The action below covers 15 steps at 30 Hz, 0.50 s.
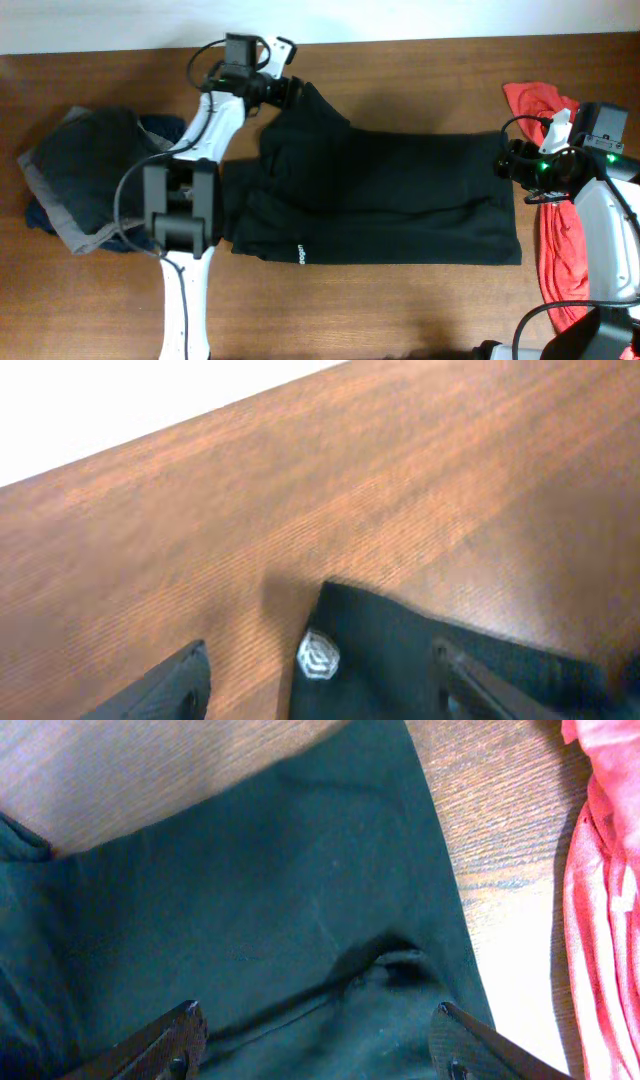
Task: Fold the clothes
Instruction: 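Release the hem and move the left gripper to the shirt's top-left corner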
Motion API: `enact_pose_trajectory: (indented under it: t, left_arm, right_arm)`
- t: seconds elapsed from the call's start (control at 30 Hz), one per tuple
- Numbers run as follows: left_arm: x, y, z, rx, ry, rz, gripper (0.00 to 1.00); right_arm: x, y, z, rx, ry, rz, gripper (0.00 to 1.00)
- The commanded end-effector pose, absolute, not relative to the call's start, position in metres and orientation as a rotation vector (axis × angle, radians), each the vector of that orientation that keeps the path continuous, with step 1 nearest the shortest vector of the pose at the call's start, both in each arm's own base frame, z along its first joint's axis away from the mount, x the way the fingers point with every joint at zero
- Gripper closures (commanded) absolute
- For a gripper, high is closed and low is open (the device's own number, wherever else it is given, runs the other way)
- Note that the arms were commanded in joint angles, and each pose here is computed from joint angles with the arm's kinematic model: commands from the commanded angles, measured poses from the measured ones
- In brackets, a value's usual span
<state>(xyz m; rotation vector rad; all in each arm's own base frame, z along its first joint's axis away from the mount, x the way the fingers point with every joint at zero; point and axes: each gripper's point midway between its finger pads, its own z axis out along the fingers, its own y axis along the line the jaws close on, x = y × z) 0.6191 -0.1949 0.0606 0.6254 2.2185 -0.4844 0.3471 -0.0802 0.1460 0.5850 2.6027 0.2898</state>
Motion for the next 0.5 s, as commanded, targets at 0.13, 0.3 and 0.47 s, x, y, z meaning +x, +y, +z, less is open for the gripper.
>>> enact_pose_trajectory:
  t: [0.13,0.3,0.47]
  left_arm:
    - [0.624,-0.224,0.019,0.637,2.234,-0.402,0.45]
    - [0.617,-0.23,0.006,0.651,2.268,-0.4,0.52]
    - [0.607,-0.218,0.002,0.638,2.36,-0.367,1.0]
  right_arm:
    - [0.35,-0.079,0.154,0.555,2.583,0.299,0.25]
    - [0.35,-0.079,0.154,0.555,2.583,0.298,0.25]
    - [0.354,-0.08,0.156,0.548,2.567,0.294,0.35]
